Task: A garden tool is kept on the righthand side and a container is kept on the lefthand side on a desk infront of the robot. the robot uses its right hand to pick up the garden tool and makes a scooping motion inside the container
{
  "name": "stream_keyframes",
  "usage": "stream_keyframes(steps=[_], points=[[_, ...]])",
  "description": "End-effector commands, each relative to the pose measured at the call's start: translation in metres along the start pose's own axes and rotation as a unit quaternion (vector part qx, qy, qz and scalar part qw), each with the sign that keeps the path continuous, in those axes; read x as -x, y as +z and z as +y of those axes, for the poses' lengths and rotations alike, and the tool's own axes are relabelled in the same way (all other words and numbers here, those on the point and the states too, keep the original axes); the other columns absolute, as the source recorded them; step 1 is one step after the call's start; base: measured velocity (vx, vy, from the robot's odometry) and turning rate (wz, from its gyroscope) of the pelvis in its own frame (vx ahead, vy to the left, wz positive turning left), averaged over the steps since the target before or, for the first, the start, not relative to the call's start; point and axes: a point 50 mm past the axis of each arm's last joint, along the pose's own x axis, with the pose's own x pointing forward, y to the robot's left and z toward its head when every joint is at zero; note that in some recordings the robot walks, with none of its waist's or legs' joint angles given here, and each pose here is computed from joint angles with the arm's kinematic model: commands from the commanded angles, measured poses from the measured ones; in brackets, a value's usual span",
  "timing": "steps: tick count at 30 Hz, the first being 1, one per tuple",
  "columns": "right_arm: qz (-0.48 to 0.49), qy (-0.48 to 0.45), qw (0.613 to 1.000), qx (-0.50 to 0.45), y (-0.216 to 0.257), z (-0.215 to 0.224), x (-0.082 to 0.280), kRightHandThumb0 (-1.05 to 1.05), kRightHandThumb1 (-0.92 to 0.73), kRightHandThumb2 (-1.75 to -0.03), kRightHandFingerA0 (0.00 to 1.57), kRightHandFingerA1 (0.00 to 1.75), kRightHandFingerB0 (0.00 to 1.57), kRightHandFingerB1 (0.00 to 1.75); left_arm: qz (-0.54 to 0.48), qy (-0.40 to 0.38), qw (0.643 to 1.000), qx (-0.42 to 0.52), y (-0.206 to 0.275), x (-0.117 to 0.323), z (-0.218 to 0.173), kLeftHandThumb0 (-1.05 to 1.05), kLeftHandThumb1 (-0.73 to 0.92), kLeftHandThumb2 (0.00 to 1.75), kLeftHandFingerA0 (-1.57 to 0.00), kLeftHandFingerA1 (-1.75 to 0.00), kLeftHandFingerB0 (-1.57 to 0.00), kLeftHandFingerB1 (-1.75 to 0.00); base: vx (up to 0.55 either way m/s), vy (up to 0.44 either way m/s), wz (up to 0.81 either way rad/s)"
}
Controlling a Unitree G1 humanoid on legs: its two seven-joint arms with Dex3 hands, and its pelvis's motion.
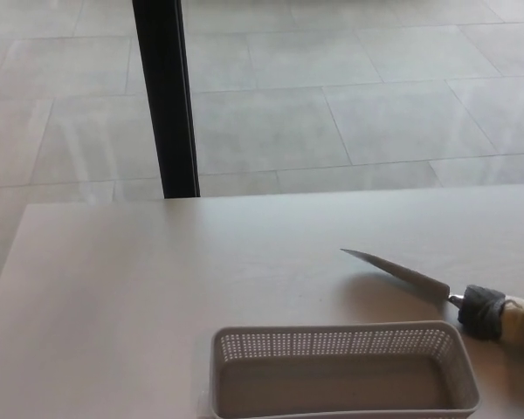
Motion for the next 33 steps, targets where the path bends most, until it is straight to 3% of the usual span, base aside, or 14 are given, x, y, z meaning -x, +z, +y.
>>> stream_keyframes(steps=[1,5,6,9,12,14,15,16,25,27,28,31,32,33], points=[[-0.016,0.045,0.998,0.030,0.000,0.045,0.024,-0.34,-0.72,-0.67,0.83,1.59,0.81,0.65,-0.014,0.006,1.000,0.005,0.005,0.001,0.005,-0.40,0.71,0.60,-0.64,-0.71,-0.49,-0.55,0.00,0.000,0.00],[-0.020,0.028,0.999,-0.001,0.000,0.045,0.025,-0.32,-0.76,-0.68,0.85,1.59,0.81,0.70,-0.013,0.012,1.000,0.005,0.004,0.000,0.004,-0.39,0.72,0.61,-0.64,-0.70,-0.46,-0.54,0.00,0.000,0.00],[-0.010,-0.013,0.998,-0.059,0.000,0.039,0.027,-0.24,-0.70,-0.82,0.88,1.69,0.74,1.32,-0.015,0.011,1.000,-0.003,0.005,0.000,0.004,-0.41,0.71,0.60,-0.63,-0.69,-0.45,-0.54,0.00,0.000,0.00],[0.010,-0.048,0.991,-0.126,0.000,0.035,0.028,-0.22,-0.70,-0.83,0.90,1.70,0.79,1.21,-0.016,0.009,1.000,0.001,0.004,0.001,0.005,-0.42,0.73,0.61,-0.65,-0.71,-0.50,-0.58,0.00,0.000,0.00],[0.031,-0.096,0.967,-0.235,0.003,0.021,0.026,-0.21,-0.62,-0.89,0.90,1.73,0.73,1.55,-0.016,0.013,1.000,-0.015,0.006,0.000,0.005,-0.41,0.74,0.62,-0.64,-0.69,-0.49,-0.58,0.00,0.000,0.00],[0.034,-0.114,0.957,-0.263,0.003,0.016,0.026,-0.15,-0.65,-1.02,1.01,1.75,0.72,1.51,-0.015,0.014,1.000,-0.017,0.006,0.000,0.005,-0.41,0.74,0.62,-0.62,-0.67,-0.50,-0.57,0.00,0.000,0.00],[0.037,-0.154,0.939,-0.305,0.001,0.002,0.025,-0.22,-0.54,-1.10,0.91,1.73,0.76,1.57,-0.017,0.013,1.000,-0.016,0.007,0.000,0.004,-0.38,0.53,0.99,-0.62,-0.76,-0.41,-0.64,0.00,0.000,0.00],[0.034,-0.175,0.931,-0.320,-0.001,-0.009,0.025,-0.18,-0.54,-1.13,0.90,1.75,0.75,1.58,-0.017,0.013,1.000,-0.013,0.007,0.000,0.004,-0.41,0.73,0.62,-0.63,-0.67,-0.50,-0.58,0.00,0.000,0.00],[0.015,-0.287,0.906,-0.310,-0.034,-0.050,0.025,0.03,-0.49,-0.97,0.85,1.75,0.73,1.54,-0.021,0.016,1.000,-0.012,0.012,0.000,0.007,-0.40,0.73,0.62,-0.62,-0.69,-0.48,-0.57,0.00,0.000,0.00],[0.009,-0.291,0.910,-0.295,-0.044,-0.058,0.027,0.01,-0.46,-1.01,1.18,1.35,0.96,1.18,-0.022,0.021,0.999,-0.016,0.013,0.000,0.008,-0.42,0.73,0.62,-0.65,-0.72,-0.48,-0.57,0.00,0.000,0.00],[-0.009,-0.302,0.913,-0.274,-0.051,-0.065,0.030,-0.05,-0.51,-0.96,0.89,1.67,0.81,1.37,-0.017,0.023,0.999,-0.021,0.014,0.000,0.008,-0.41,0.74,0.61,-0.63,-0.67,-0.47,-0.54,0.00,0.000,0.00],[-0.044,-0.308,0.921,-0.232,-0.058,-0.075,0.032,-0.13,-0.55,-0.88,0.88,1.74,0.78,1.45,-0.024,0.022,0.999,-0.021,0.017,0.000,0.010,-0.42,0.73,0.62,-0.63,-0.68,-0.48,-0.56,0.00,0.000,0.00],[-0.051,-0.305,0.926,-0.217,-0.060,-0.078,0.033,-0.20,-0.47,-1.03,1.18,1.34,0.96,1.18,-0.023,0.022,0.999,-0.021,0.018,0.000,0.010,-0.42,0.73,0.61,-0.64,-0.67,-0.48,-0.54,0.00,0.000,0.00],[-0.063,-0.307,0.930,-0.190,-0.063,-0.081,0.035,-0.16,-0.53,-0.94,0.90,1.75,0.76,1.47,-0.022,0.029,0.999,-0.024,0.018,0.000,0.010,-0.43,0.71,0.60,-0.67,-0.66,-0.50,-0.53,0.00,0.000,0.00]])
